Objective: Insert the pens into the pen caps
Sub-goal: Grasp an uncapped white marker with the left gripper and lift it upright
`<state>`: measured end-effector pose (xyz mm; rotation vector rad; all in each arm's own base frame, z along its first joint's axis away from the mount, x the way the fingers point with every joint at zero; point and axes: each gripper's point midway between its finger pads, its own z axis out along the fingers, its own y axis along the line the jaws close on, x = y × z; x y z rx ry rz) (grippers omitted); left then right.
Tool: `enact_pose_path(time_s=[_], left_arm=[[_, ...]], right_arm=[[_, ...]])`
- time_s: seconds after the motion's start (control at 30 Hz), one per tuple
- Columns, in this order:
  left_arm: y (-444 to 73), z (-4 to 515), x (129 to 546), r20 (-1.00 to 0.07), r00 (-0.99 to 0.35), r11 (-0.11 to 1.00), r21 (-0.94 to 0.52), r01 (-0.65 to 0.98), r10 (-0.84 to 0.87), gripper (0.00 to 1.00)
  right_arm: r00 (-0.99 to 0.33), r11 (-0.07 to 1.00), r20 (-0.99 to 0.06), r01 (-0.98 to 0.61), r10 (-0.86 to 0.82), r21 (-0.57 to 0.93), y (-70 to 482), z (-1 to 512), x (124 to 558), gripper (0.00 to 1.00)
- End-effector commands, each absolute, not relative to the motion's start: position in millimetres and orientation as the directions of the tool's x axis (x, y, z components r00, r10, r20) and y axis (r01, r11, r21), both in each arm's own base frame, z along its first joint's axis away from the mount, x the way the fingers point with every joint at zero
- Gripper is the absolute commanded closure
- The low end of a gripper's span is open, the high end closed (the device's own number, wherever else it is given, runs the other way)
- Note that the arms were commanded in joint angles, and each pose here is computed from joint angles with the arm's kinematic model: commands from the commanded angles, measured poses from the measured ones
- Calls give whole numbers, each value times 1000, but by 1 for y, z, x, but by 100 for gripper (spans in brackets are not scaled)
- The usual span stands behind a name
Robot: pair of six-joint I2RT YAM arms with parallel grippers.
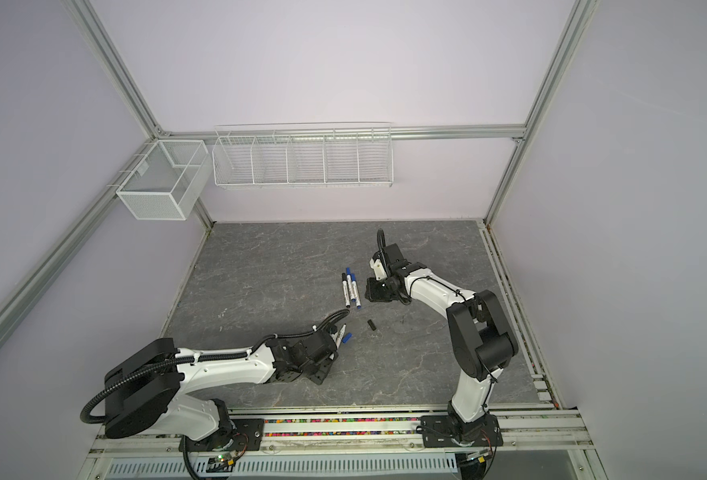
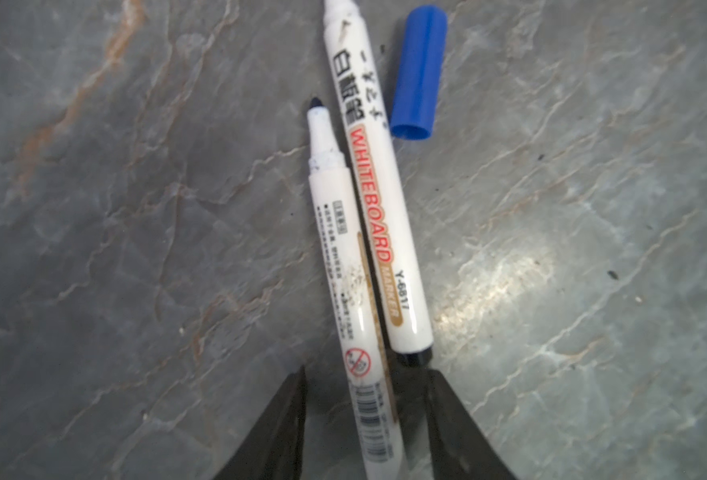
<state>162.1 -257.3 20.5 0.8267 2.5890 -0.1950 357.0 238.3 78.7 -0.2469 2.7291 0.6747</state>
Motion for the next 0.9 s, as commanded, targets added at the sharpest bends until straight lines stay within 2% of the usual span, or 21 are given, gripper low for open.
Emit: enact_pose_path(time_s=[0.0, 0.2, 0.27, 0.4, 0.53, 0.63, 0.77, 0.87], left_arm=[[-241, 10, 155, -353, -776, 835, 32, 549, 523, 61], [-233, 8, 152, -354, -801, 860, 19, 510, 483, 82], [-233, 8, 153, -364, -801, 863, 15, 504, 475, 86], [-235, 21, 162, -430, -787, 875, 13, 484, 442, 100], [-244, 53, 187, -574, -737, 890, -32, 455, 357, 100], [-248, 84, 213, -687, -691, 908, -110, 404, 224, 100], [-255, 118, 237, -821, -565, 899, -178, 400, 89, 100], [-257, 129, 246, -850, -527, 906, -213, 366, 13, 100]], right_arm=[[-925, 878, -372, -240, -77, 414, 232, 87, 357, 73], [-922, 884, -379, -240, -78, 402, 228, 89, 357, 73], [-920, 884, -386, -242, -77, 401, 228, 92, 357, 73], [-911, 879, -405, -251, -73, 405, 228, 102, 357, 73], [-898, 863, -434, -273, -71, 426, 232, 115, 354, 73], [-885, 818, -456, -328, -91, 472, 247, 125, 344, 72], [-857, 708, -496, -436, -138, 556, 280, 144, 321, 69], [-807, 624, -559, -538, -188, 567, 307, 164, 302, 65]])
